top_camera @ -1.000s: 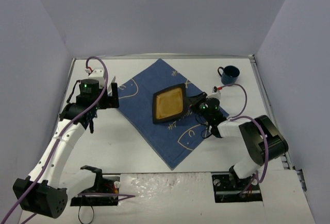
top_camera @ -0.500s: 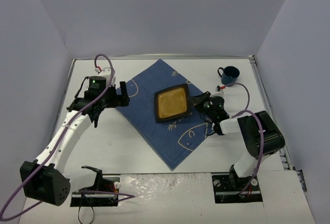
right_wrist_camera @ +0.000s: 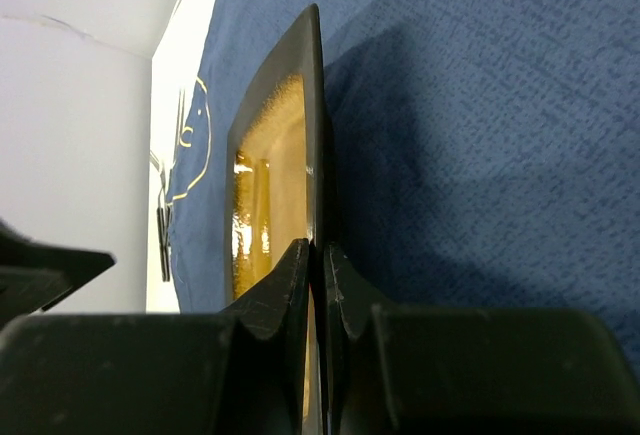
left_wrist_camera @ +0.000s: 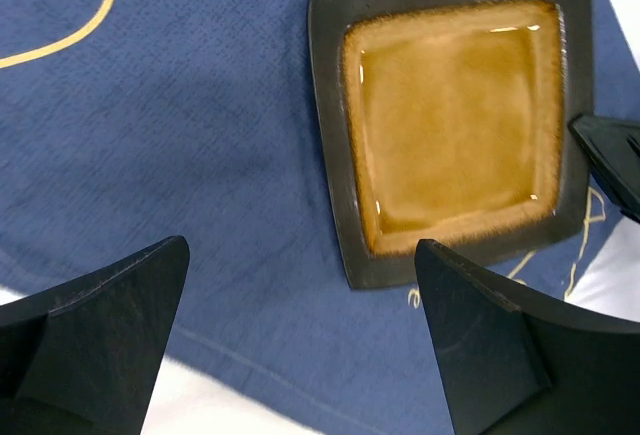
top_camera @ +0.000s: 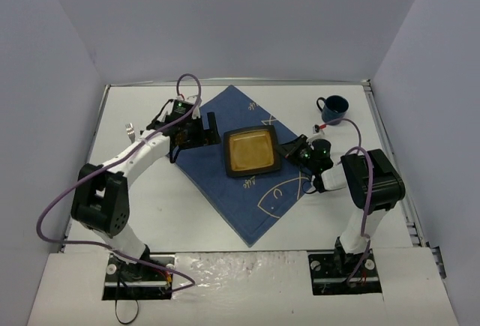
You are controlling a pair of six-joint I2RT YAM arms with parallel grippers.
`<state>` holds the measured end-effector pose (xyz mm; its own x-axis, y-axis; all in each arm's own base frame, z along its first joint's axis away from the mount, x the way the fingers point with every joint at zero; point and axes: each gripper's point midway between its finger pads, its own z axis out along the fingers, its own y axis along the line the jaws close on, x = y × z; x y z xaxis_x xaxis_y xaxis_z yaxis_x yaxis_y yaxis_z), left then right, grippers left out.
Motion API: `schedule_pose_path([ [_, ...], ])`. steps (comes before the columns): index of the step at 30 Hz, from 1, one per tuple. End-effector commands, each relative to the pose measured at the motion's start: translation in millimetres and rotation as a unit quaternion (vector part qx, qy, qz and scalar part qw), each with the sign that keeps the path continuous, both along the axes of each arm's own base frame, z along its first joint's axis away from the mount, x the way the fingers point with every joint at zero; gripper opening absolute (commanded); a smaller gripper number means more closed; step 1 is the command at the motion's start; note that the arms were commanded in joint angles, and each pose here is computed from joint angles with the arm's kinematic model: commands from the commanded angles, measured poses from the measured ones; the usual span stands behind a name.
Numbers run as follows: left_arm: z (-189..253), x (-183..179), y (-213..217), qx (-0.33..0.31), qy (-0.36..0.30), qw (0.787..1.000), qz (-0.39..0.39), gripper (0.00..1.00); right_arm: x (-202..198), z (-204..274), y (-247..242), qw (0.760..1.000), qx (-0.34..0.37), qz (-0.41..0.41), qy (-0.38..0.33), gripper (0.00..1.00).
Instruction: Set the dinner table for one person
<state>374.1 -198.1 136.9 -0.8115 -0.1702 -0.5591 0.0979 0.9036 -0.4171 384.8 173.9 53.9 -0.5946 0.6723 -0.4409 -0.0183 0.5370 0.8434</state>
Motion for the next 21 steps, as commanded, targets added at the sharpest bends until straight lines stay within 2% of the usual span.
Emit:
schedule_pose_path([
  [1,15.4,31.1,-27.3,-0.047,-0.026,0.999,-0.002,0.89,10.4,15.2,4.6,0.997,-0.014,0.038,-0.058,0.0],
  [9,-14.6,47.0,-59.4,-0.05,0.003,0.998,-0.024,0.76,8.3,-6.2,0.5,0.998,-0.027,0.049,-0.039,0.0],
  [16,-33.9,44.8,-79.1,-0.045,0.026,0.998,-0.034,0.62,9.2,-9.7,-2.1,0.997,-0.048,0.055,-0.035,0.0],
  [21,-47.8,40.9,-80.5,-0.012,0.046,0.998,-0.028,0.56,10.1,-9.9,-1.7,0.996,-0.05,0.058,-0.034,0.0],
])
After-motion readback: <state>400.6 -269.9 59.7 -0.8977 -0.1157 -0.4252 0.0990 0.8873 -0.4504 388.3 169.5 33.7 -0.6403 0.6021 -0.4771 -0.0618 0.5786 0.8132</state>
